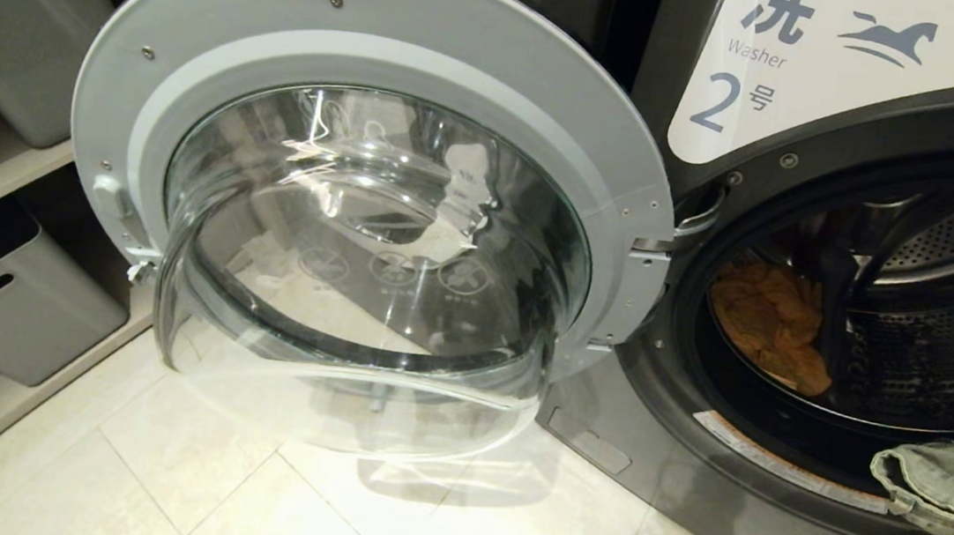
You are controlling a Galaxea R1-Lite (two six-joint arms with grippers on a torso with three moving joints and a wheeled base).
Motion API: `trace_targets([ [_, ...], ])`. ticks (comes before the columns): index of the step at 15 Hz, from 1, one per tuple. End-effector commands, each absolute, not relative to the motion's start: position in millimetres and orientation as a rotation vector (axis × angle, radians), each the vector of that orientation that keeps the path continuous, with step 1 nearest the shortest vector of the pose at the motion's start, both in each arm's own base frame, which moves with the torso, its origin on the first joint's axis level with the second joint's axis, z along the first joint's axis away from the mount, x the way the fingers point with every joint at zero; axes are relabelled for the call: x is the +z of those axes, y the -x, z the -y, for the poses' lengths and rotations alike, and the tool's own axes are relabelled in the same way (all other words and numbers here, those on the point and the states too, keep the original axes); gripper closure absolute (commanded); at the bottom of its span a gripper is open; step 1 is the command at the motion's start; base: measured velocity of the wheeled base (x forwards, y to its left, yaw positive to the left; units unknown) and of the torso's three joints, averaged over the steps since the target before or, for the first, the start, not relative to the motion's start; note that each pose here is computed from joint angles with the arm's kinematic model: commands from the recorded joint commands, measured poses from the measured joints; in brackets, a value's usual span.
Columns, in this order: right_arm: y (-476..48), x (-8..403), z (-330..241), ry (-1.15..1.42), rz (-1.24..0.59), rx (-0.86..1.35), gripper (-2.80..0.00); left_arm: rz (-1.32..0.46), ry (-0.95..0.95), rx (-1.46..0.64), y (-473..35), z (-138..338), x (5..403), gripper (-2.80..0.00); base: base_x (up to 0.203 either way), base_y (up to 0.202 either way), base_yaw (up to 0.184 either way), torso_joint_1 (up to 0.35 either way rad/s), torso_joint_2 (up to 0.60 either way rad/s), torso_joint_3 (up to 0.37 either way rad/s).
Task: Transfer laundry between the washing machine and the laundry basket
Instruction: Pick a cloth and place it into the basket
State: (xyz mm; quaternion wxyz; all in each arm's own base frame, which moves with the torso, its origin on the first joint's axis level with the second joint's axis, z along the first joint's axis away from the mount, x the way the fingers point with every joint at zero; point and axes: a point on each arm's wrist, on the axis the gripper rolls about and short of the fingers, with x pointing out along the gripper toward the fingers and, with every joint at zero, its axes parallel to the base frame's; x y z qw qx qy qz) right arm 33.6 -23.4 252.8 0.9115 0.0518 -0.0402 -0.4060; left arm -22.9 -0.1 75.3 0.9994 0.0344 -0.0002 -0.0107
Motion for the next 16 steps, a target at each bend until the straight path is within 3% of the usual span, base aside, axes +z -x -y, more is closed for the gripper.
trace_targets([
  [1, -36.0, 249.0, 25.0, -0.106, 0.063, -0.853, 0.0, 0.002, -0.071, -0.021, 23.0, 0.1, 75.3, 0.0, 0.0, 0.0, 0.0, 0.0, 0.0, 0.0],
  [6, -45.1, 230.3, 25.5, -0.041, -0.048, -0.72, 0.0, 0.002, -0.07, -0.021, 23.0, 0.1, 75.3, 0.0, 0.0, 0.0, 0.0, 0.0, 0.0, 0.0],
  [12, -37.0, 256.2, 21.4, 0.125, 0.136, -0.688, 0.0, 0.002, -0.069, -0.021, 23.0, 0.1, 75.3, 0.0, 0.0, 0.0, 0.0, 0.0, 0.0, 0.0],
  [16, -36.4, 253.1, 19.7, 0.139, 0.148, -0.646, 0.0, 0.002, -0.069, -0.021, 23.0, 0.1, 75.3, 0.0, 0.0, 0.0, 0.0, 0.0, 0.0, 0.0],
])
